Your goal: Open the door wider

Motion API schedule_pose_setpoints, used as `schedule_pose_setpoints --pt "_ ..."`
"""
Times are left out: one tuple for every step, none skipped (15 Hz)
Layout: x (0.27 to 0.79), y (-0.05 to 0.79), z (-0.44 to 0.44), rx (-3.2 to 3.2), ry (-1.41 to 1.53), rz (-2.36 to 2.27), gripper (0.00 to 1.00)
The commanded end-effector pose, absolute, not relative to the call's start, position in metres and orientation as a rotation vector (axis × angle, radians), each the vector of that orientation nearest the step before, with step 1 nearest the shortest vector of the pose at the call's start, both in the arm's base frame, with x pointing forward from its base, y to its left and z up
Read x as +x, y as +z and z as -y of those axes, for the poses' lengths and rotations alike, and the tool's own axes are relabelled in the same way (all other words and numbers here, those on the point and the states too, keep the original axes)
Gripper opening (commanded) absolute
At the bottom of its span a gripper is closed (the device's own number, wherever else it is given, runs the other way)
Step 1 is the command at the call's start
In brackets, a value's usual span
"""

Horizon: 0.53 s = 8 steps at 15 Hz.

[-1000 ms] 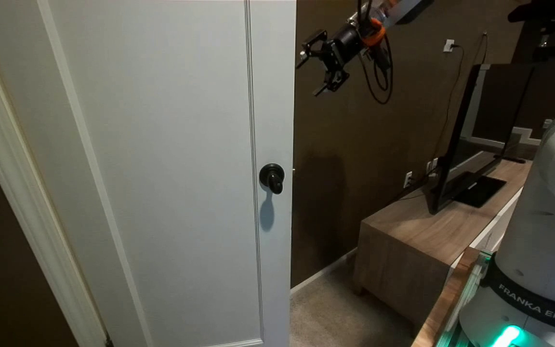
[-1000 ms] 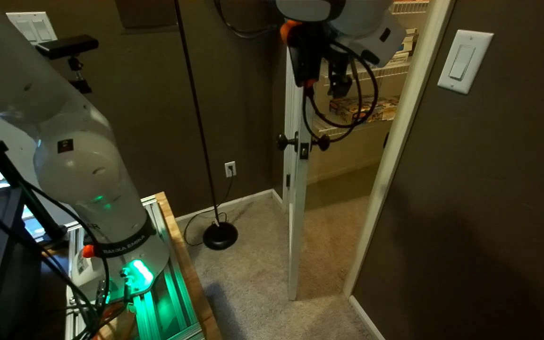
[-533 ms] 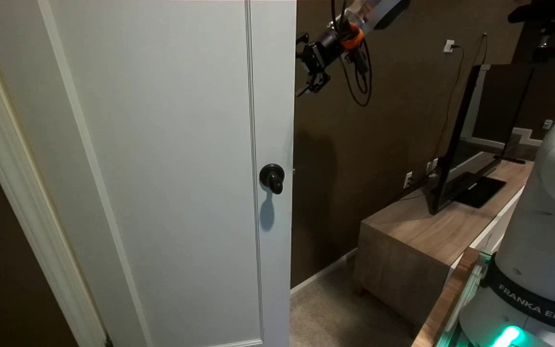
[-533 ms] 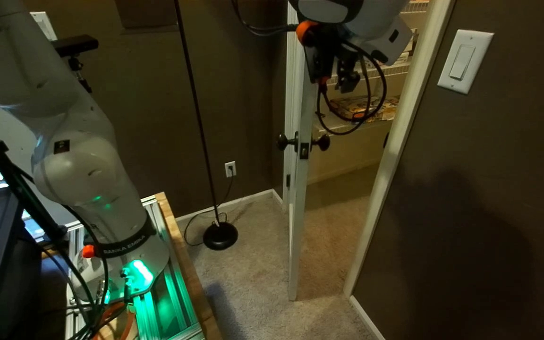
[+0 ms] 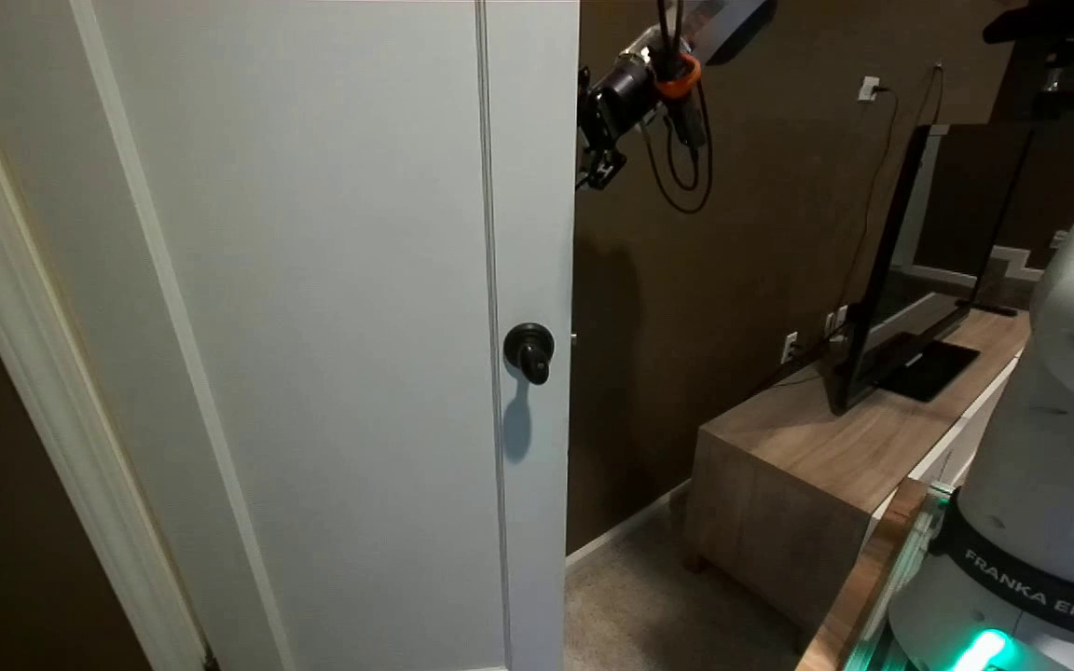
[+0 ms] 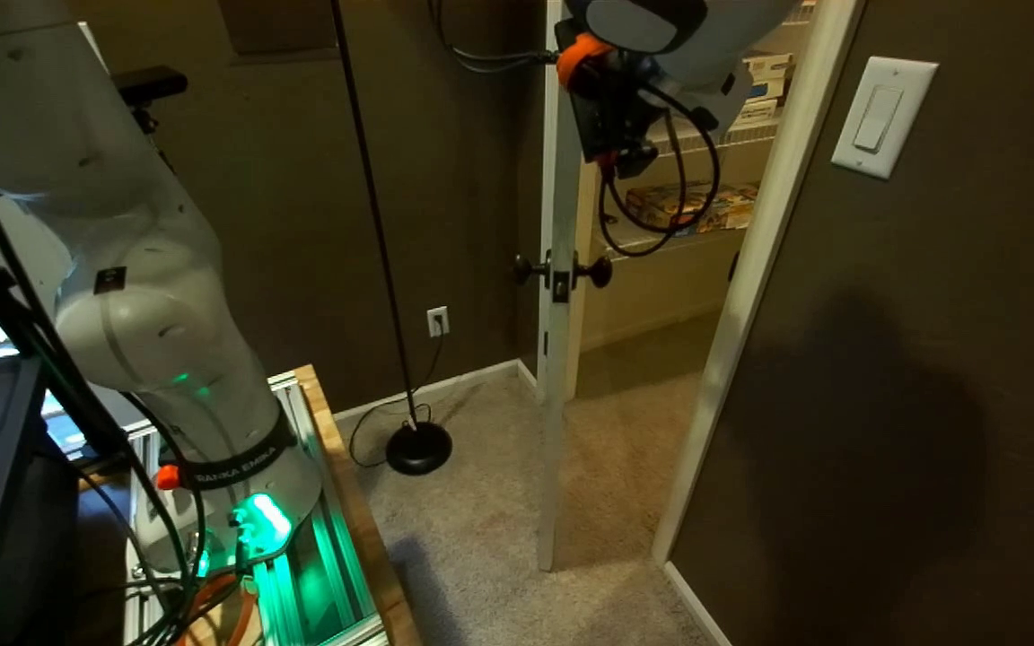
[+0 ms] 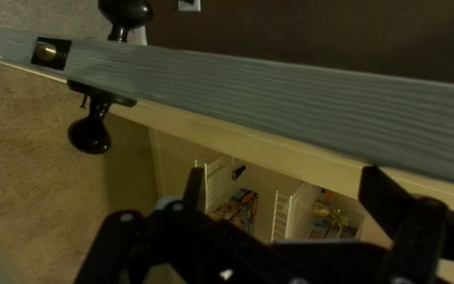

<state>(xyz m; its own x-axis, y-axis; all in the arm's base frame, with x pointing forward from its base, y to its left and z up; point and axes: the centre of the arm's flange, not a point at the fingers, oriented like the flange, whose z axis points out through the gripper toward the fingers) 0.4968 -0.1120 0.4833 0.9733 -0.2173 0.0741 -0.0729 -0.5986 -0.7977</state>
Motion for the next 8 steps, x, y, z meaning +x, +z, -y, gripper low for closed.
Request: schedule_pose_setpoints --pt "0.495 0.484 0.094 -2.204 -0.122 -0.073 1.00" --pt "0.495 0.483 0.085 -2.197 -0.100 -0.030 1.00" --pt "0.495 0.483 0.077 -2.190 -0.082 0.003 1.00" --pt "0.495 0.482 0.067 -2.187 -0.057 0.038 1.00" --pt "0.496 0.482 0.058 -2.186 -0.035 0.067 1.00" --pt "0.496 0.481 0.047 -2.186 -0.008 0.096 1.00" --pt "0.497 0.481 0.037 -2.186 0.017 0.126 1.00" --pt "0.497 0.481 0.028 -2.185 0.045 0.151 1.00"
